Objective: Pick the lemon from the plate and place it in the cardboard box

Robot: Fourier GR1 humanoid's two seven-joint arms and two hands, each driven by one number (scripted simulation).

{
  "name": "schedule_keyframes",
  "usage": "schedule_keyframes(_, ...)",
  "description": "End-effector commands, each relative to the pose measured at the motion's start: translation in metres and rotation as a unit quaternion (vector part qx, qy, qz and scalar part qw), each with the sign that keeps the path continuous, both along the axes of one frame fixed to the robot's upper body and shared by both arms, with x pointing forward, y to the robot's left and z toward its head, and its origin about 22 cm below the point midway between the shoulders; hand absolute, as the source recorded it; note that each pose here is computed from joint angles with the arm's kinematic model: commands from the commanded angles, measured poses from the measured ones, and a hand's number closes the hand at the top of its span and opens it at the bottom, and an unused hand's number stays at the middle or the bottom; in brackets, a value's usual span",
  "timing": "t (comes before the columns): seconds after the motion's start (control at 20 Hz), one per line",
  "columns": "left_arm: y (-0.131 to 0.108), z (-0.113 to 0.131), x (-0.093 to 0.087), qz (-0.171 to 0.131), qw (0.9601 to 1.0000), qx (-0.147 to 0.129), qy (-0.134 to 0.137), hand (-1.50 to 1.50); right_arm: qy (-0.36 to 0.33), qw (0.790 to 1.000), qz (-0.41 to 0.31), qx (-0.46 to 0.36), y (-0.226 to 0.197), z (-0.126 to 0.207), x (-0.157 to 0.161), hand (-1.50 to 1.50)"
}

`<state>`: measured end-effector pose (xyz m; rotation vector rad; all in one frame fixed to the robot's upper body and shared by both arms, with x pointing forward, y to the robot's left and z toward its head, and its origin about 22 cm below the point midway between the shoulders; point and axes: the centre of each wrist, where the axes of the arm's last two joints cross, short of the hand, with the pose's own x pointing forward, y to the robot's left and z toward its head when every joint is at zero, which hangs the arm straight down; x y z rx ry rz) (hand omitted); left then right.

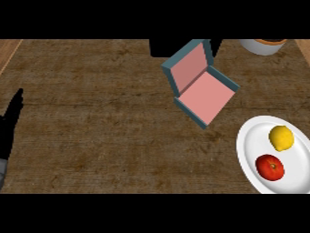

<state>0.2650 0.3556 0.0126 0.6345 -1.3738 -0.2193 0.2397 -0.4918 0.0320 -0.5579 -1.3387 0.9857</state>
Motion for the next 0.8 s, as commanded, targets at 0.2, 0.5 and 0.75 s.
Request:
schedule_keyframes(0.2,0.009,-0.001,-0.003,0.009,0.9999,-0.004,0.001,0.00,0.102,0.993,0.029,-0.057,0.042,0.006,0.047,-1.50)
schedule_keyframes(0.5,-0.002,0.004,0.000,0.009,0.9999,-0.005,0.003,0.00,0.123,0.988,0.022,-0.094,0.050,0.000,0.052,-1.50)
schedule_keyframes(0.75,-0.014,0.004,0.001,0.012,0.9999,-0.004,0.000,0.00,0.121,0.988,0.020,-0.098,0.077,-0.001,0.062,-1.50)
